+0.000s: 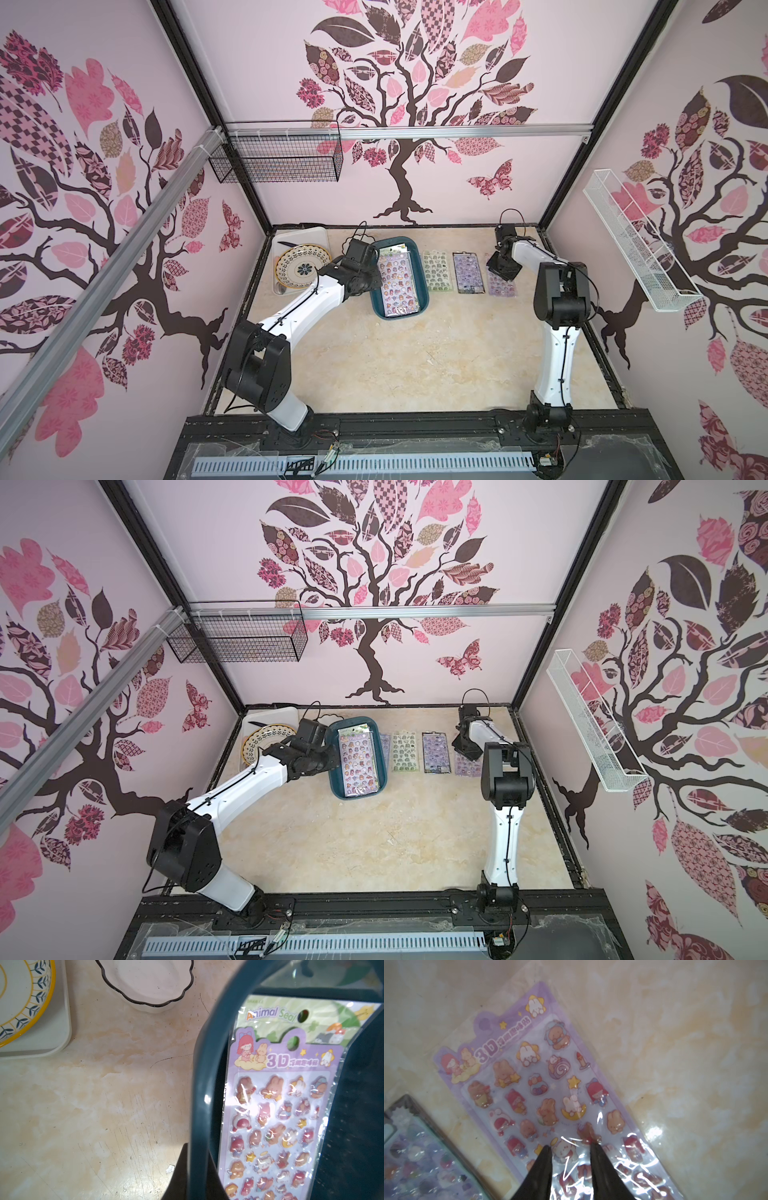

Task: Take the stickers out of the storage box
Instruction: Move the sticker to the center of the board.

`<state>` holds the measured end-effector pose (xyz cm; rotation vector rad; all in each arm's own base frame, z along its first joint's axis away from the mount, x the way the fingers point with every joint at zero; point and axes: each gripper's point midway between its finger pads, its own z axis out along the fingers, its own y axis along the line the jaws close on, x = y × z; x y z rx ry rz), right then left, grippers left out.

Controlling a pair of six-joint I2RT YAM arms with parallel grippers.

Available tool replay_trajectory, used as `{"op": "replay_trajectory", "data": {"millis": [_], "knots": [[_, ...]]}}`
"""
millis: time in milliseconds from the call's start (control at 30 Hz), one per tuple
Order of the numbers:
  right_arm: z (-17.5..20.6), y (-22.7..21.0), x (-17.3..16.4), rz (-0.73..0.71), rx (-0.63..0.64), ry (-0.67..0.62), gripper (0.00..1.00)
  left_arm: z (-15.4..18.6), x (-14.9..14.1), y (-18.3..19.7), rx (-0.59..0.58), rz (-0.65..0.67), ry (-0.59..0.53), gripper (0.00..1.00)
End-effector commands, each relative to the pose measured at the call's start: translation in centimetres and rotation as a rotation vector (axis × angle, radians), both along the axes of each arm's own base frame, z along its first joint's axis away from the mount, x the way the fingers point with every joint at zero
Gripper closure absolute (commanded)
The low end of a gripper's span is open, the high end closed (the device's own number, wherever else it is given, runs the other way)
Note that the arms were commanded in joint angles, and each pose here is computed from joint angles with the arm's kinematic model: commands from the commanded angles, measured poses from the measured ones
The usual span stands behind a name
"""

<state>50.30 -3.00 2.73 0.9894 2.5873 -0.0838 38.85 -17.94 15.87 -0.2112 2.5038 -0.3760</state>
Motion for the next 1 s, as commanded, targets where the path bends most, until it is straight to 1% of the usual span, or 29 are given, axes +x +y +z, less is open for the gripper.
{"op": "replay_trajectory", "data": {"millis": [0, 233, 400, 600, 700, 733, 833, 967], "knots": [[0.4, -0.4, -0.4, 0.005, -0.043, 0.022, 0.64, 1.7, 0.6, -0.3, -0.040, 0.005, -0.058, 1.00], [3.2, -0.6, 0.3, 0.000, -0.067, -0.033, 0.63, 1.6, 0.7, -0.3, -0.040, 0.006, -0.056, 1.00], [6.1, -0.4, 1.0, 0.010, -0.088, -0.082, 0.62, 1.6, 0.7, -0.3, -0.041, 0.003, -0.057, 1.00], [10.1, 0.6, 1.0, 0.015, -0.069, -0.176, 0.62, 1.8, 0.7, -0.3, -0.038, 0.002, -0.061, 1.00], [12.5, 3.0, 0.0, 0.037, -0.035, -0.239, 0.62, 1.8, 0.8, -0.1, -0.037, 0.007, -0.062, 1.00], [13.7, 4.5, -0.6, 0.064, -0.021, -0.272, 0.63, 1.7, 0.9, 0.0, -0.037, 0.009, -0.061, 1.00], [17.7, 10.0, -2.7, 0.166, 0.080, -0.391, 0.63, 1.7, 1.0, 0.2, -0.027, 0.015, -0.064, 1.00], [23.9, 18.3, -7.5, 0.357, 0.217, -0.569, 0.63, 1.5, 1.1, 0.5, -0.010, 0.019, -0.066, 1.00]]}}
